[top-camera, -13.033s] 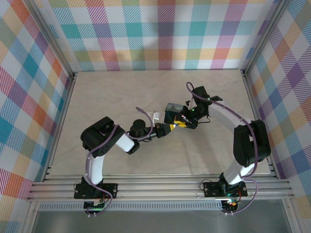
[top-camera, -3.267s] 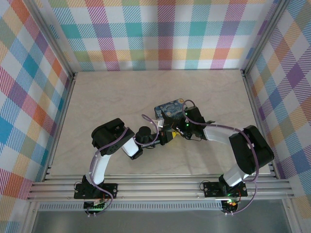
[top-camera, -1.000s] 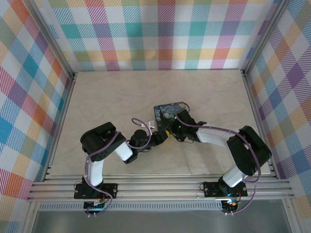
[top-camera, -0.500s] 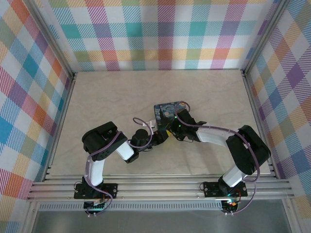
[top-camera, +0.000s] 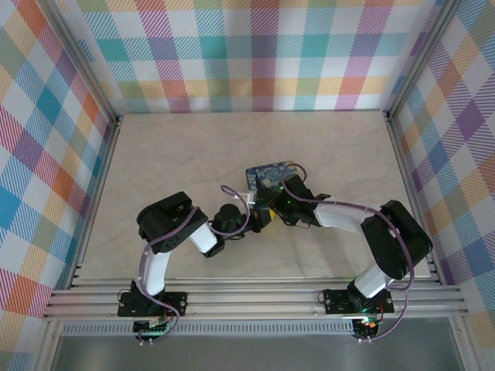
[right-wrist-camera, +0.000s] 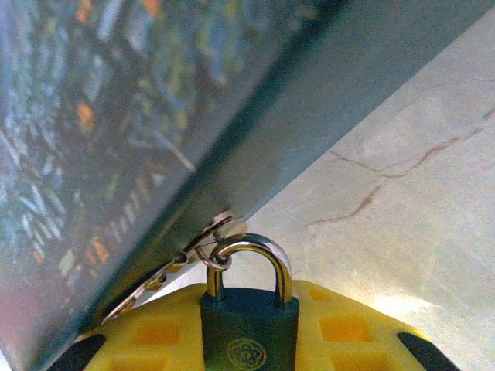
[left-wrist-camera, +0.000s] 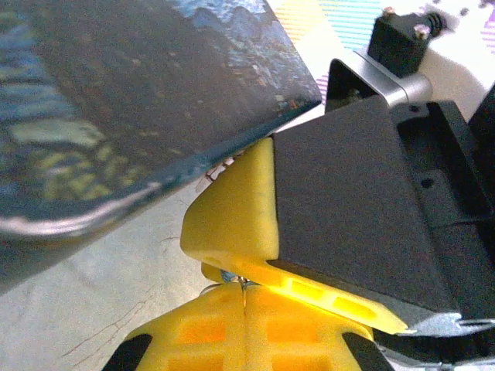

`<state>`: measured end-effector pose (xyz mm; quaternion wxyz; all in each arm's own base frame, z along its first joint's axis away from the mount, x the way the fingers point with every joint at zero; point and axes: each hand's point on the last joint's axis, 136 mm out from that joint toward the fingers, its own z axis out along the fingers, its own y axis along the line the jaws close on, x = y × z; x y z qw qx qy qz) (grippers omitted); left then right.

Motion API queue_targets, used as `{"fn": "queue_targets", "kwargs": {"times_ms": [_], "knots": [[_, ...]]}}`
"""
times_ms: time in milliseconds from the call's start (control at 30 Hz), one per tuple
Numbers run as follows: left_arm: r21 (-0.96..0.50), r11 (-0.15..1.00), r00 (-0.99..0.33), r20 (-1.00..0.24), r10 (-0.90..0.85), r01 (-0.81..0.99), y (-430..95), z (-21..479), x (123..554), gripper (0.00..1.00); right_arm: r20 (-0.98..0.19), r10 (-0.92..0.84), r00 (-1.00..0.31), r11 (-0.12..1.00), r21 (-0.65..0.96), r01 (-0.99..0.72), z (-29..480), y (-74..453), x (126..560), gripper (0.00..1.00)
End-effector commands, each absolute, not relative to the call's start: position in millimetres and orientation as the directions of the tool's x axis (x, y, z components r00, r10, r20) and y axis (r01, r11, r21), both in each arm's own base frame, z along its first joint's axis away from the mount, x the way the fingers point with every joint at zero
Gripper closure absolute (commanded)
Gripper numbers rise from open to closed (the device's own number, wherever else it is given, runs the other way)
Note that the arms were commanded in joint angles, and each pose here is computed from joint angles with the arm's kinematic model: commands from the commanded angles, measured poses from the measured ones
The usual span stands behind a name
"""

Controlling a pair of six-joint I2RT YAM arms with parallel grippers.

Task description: Unlock the padlock with the key

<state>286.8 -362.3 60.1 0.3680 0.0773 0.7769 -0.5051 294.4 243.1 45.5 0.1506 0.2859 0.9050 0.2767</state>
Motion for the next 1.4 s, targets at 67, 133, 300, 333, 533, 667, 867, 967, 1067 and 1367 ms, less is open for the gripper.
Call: {"fn": "queue_targets", "kwargs": {"times_ms": [67,133,300,333,533,667,867,967,1067,1367], "knots": [[-0.591,0.565,-0.621,-0.766,-0.167,0.576,-354,46,290,1.0,-0.005,0.464,-0.886,0.718,0.588,0.372,60,270,254,0.73],[-0.59,0.574,-0.625,-0.763,-0.165,0.568,-350,42,288,1.0,-0.009,0.462,-0.887,0.721,0.586,0.37,61,269,256,0.58],[-0.599,0.58,-0.633,-0.754,-0.176,0.552,-345,39,285,1.0,-0.022,0.476,-0.879,0.713,0.594,0.372,67,264,257,0.47],[-0.599,0.583,-0.634,-0.753,-0.176,0.549,-344,39,285,1.0,-0.026,0.48,-0.877,0.71,0.599,0.371,69,263,258,0.46],[-0.612,0.585,-0.644,-0.741,-0.189,0.532,-340,40,283,1.0,-0.036,0.52,-0.853,0.688,0.61,0.394,72,249,262,0.44],[-0.654,0.562,-0.67,-0.709,-0.221,0.507,-341,43,282,1.0,-0.034,0.545,-0.838,0.668,0.621,0.409,68,239,266,0.44],[-0.677,0.543,-0.69,-0.688,-0.226,0.497,-345,43,280,1.0,-0.039,0.558,-0.829,0.665,0.619,0.418,57,234,270,0.44],[-0.69,0.532,-0.698,-0.677,-0.234,0.491,-346,45,281,1.0,-0.042,0.555,-0.831,0.658,0.634,0.407,54,237,275,0.44],[-0.702,0.52,-0.707,-0.666,-0.237,0.487,-349,45,280,1.0,-0.053,0.548,-0.835,0.659,0.643,0.391,52,240,281,0.45],[-0.737,0.479,-0.736,-0.633,-0.241,0.477,-352,49,281,1.0,-0.083,0.515,-0.853,0.689,0.631,0.355,41,239,291,0.47]]}}
